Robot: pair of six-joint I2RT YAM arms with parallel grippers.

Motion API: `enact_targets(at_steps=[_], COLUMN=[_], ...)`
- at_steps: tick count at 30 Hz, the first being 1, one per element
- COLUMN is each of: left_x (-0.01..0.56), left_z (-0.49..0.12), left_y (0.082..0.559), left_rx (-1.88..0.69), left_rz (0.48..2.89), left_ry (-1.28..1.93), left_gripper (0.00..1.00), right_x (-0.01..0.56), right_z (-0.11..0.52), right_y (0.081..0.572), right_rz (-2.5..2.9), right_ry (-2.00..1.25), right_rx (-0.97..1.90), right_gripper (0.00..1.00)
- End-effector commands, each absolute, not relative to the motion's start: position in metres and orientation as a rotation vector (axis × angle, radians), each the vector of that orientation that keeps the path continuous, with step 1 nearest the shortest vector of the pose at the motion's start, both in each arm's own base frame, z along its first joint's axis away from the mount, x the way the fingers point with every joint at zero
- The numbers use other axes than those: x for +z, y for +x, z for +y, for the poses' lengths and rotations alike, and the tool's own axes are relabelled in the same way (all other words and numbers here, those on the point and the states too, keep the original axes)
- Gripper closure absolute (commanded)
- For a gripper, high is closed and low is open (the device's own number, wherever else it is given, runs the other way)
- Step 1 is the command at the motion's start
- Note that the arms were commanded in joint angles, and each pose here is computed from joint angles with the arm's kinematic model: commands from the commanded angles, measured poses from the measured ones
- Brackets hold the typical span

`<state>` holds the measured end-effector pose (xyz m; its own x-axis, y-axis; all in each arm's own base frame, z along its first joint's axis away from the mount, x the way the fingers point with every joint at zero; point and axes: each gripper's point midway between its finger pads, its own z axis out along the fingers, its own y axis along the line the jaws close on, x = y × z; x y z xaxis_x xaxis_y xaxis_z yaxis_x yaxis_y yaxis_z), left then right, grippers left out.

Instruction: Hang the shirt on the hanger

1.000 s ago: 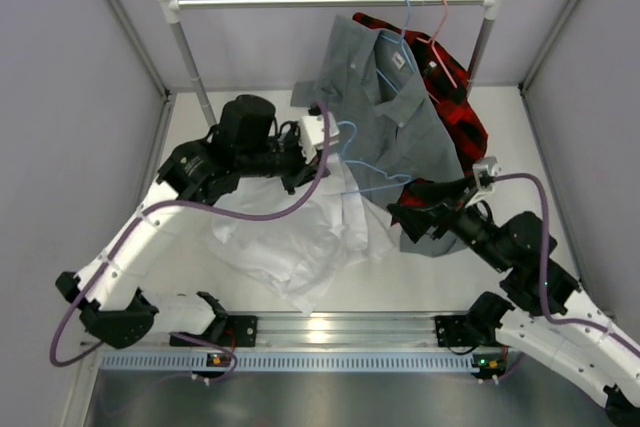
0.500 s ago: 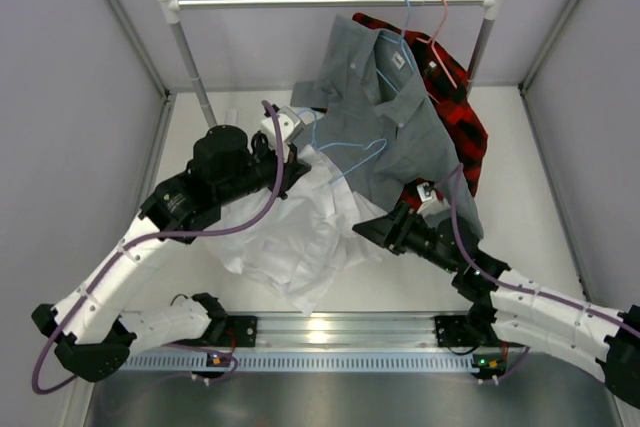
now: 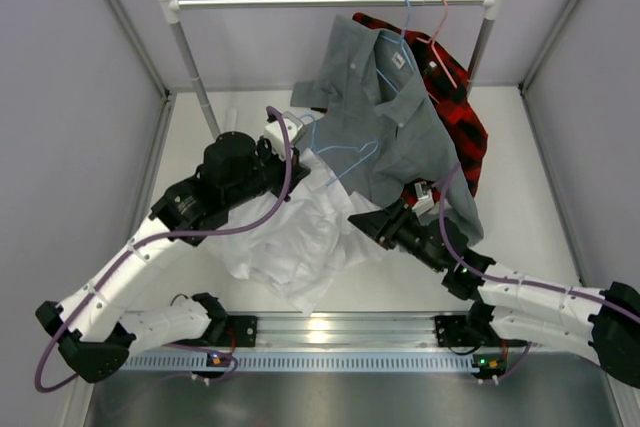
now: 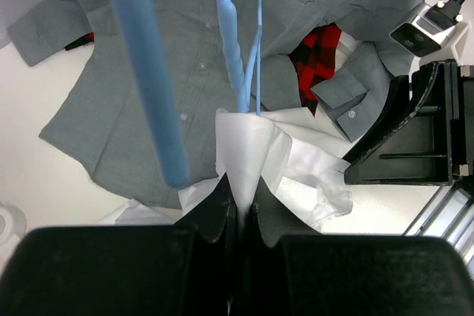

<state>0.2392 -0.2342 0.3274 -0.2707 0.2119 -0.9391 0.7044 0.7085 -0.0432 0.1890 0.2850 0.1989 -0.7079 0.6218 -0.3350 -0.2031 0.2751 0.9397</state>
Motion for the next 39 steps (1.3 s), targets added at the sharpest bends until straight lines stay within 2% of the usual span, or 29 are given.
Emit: enact_targets(at_steps=[1,7,12,24,32,39], left_x=[0.354,0.367,0.378,0.365,0.365,0.343], left_z=[-0.234,-0.236,-0.233,-0.211,-0.194,-0.19], left_y=[0.244,0.235,0.228,0.189,0.177,0.176], left_rx=[-0.584,-0.647,-0.668,-0.663,-0.628,-0.593], left_rz=[1.73,1.695,1.662,1.624,1.594,1.681], left_ry=[0.648,0.636,0.64,0.778,0.792,0.833], left_gripper=[1.0,1.0,1.0,1.0,1.0,1.0], right_x=[0.23,0.227,0.217,0.24,0.28,0.315], right_z=[0.294,0.299,0.291,0.225,0.199,0.207], right_y=[0.195,0.212,0.233,0.3,0.317,0.318], right_rz=[1.738,1.726,1.726,1.77,1.748,1.705], right_ry=[0.4,0.449,0.511,0.485,0.402,0.203], right_rx=[1.586,1.532,1.414,1.039,0.938,0.911], right_gripper=[0.62,0.81,1.0,1.0,1.0,1.0])
